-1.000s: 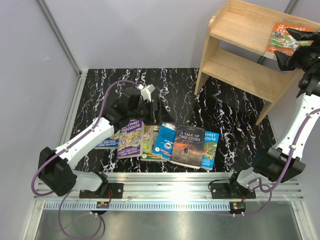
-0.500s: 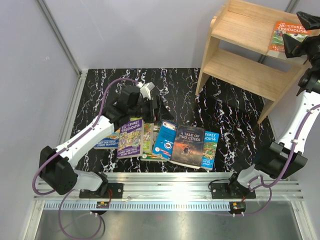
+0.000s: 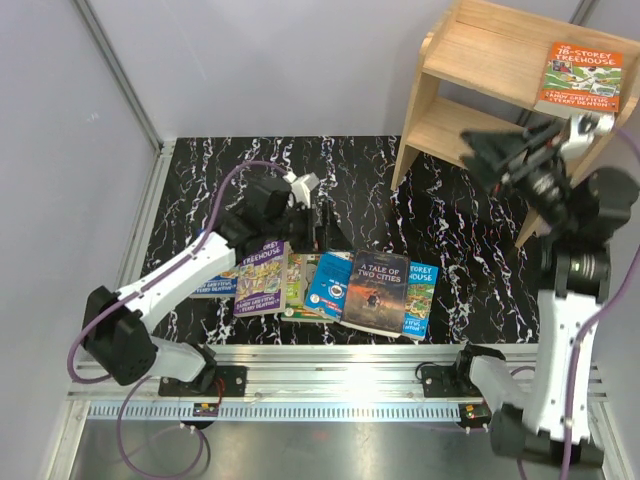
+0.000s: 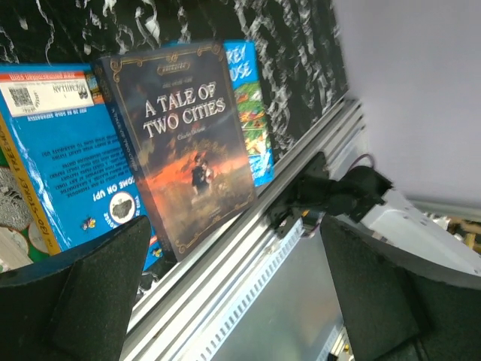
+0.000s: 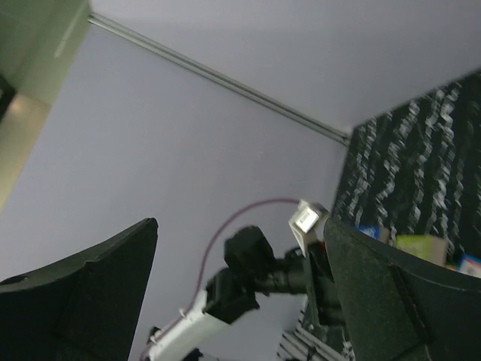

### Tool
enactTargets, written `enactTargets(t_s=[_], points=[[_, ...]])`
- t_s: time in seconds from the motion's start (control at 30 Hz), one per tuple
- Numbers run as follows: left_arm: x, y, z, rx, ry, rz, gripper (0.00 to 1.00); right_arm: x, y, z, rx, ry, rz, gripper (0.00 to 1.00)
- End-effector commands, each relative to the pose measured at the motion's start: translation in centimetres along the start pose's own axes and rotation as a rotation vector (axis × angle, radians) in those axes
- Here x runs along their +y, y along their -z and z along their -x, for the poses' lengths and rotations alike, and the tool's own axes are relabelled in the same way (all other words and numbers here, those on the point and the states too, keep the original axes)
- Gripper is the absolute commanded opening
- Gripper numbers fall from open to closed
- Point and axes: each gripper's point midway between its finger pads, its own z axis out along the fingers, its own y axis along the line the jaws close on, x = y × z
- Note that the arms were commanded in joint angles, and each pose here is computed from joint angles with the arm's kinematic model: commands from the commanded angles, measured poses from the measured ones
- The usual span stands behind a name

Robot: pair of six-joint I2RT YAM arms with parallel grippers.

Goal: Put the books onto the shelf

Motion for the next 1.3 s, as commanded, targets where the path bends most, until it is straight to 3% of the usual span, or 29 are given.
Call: enactTargets(t_s=[0.0, 0.13, 0.33, 0.77, 1.03, 1.2, 1.27], points=[[3.0, -2.1, -2.8, 0.083, -0.025, 0.118, 0.99, -13.9, 3.9, -7.1, 0.166, -0.122, -0.405, 1.0], [5.6, -3.8, -4.9, 0.128, 0.007, 0.181, 0.99, -22.8, 8.1, -12.8, 0.278, -0.229, -0.651, 1.0], [8.3, -7.1, -7.9, 0.258, 0.004, 0.231, 0.99, -30.8, 10.9, -18.0, 0.431, -0.365, -0.819, 1.0], [11.1, -10.7, -11.1, 0.367, 0.094, 0.258, 0.99, -37.6, 10.4, -25.0, 0.617, -0.371, -0.91, 0.97], [11.2, -12.0, -12.3, 0.418, 0.133, 0.202, 0.99, -39.8, 11.9, -25.8, 0.656, -0.337, -0.998, 0.95], [10.9, -12.7, -13.6, 0.461, 0.175, 0.133, 0.99, -40.9, 11.9, -26.8, 0.674, -0.364, -0.998, 0.72], [10.5, -12.8, -13.6, 0.465, 0.178, 0.099, 0.94, -41.2, 12.1, -27.2, 0.683, -0.363, -1.003, 0.65]])
